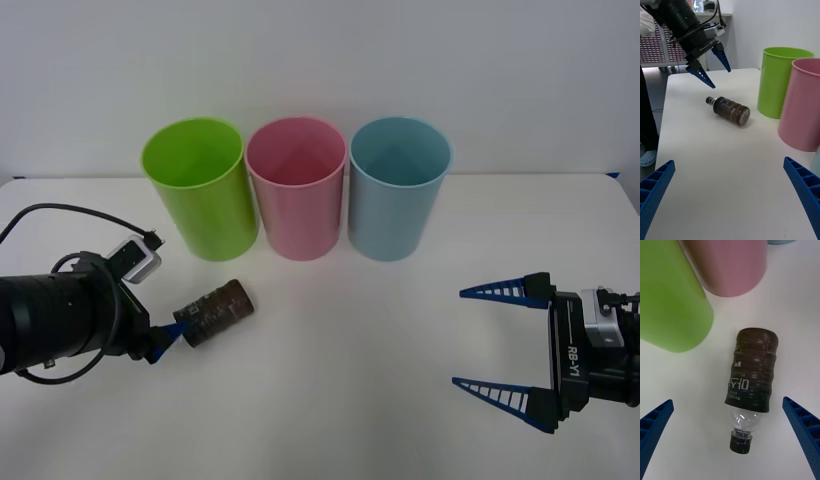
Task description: Put cans in the blue bin and PET bottles in the pink bin and trash in the green bin.
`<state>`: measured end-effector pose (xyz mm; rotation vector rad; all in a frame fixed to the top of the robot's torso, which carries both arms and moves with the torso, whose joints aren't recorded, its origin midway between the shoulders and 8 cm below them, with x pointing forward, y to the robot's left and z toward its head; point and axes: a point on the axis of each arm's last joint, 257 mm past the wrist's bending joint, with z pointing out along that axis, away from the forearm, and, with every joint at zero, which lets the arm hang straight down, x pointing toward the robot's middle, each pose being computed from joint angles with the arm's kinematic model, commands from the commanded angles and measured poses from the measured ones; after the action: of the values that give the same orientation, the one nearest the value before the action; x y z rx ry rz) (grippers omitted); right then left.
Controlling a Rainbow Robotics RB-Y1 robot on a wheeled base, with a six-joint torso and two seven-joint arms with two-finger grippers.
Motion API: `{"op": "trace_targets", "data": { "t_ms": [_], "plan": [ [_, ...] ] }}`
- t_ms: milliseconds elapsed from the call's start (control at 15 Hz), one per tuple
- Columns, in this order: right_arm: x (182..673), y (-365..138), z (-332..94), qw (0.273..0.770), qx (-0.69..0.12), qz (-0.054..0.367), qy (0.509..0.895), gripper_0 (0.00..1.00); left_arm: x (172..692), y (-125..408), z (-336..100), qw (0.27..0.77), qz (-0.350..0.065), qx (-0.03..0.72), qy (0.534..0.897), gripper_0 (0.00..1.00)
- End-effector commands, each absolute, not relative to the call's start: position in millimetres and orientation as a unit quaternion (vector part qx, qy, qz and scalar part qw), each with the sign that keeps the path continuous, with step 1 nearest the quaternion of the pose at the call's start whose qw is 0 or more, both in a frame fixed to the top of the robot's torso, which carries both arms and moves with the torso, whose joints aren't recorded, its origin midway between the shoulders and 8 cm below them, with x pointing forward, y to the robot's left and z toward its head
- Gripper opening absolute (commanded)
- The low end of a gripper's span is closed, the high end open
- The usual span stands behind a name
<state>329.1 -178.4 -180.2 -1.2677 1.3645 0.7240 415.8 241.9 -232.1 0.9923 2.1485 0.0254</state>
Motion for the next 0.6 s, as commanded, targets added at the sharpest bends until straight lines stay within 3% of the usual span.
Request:
{"op": "trace_targets", "data": {
  "t_ms": [67,600],
  "plan": [
    [329.1,-178.4,-180.2,0.541,-0.534,0.305,0.574,1.0,425.4,240.3,-243.4,0.363,0.029,0.395,0.843,1.0],
    [329.1,-178.4,-180.2,0.541,-0.534,0.305,0.574,1.0,430.6,231.9,-270.1,0.336,0.028,0.41,0.848,1.0]
  ]
}}
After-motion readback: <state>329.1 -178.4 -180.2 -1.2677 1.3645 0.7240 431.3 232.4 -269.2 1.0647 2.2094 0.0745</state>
